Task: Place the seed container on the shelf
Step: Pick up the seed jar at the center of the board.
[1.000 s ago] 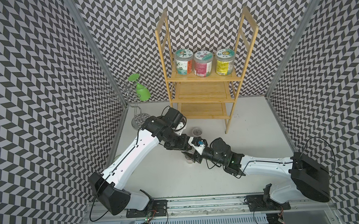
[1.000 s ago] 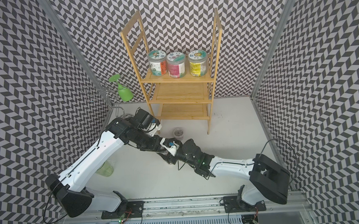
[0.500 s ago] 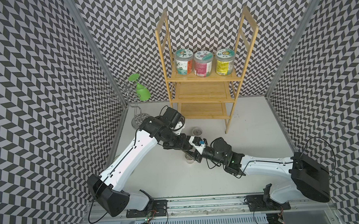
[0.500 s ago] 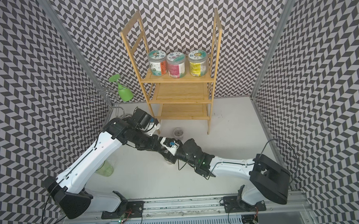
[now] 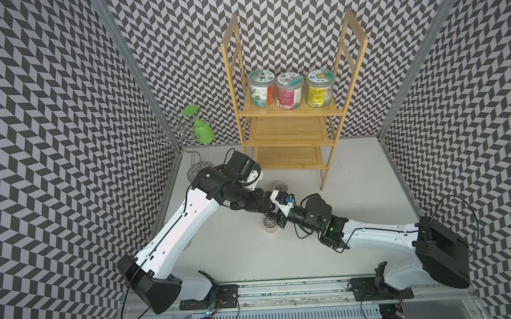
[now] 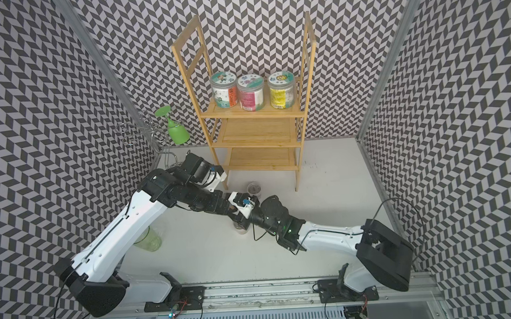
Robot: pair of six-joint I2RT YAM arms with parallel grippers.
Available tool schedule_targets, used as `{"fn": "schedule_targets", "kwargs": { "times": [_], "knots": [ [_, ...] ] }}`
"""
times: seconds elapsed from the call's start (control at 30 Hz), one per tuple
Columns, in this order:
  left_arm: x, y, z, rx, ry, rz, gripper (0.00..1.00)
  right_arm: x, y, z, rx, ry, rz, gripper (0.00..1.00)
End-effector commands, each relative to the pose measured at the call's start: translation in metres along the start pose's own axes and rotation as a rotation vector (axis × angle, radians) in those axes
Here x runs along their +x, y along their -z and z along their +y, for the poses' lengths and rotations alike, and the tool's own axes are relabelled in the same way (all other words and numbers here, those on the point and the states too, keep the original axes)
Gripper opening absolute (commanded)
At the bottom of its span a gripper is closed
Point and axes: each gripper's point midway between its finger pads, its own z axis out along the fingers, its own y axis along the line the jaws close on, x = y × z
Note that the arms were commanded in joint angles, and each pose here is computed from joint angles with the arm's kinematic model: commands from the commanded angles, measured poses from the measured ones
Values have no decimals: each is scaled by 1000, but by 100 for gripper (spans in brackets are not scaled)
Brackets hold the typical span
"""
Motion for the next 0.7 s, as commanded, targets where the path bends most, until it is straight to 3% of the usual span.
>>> {"fn": "schedule_targets", "kwargs": {
  "times": [0.0, 0.33, 0.67],
  "knots": [
    [-21, 45, -41, 155, -126, -179, 100, 27, -1, -4, 15, -15, 100, 56],
    [-32, 78, -33, 133, -126, -309, 100, 32, 1, -9, 32, -23, 117, 56],
    [-63, 139, 30, -115, 26, -599, 99, -16, 6, -28, 94, -32, 31, 57]
  ]
}}
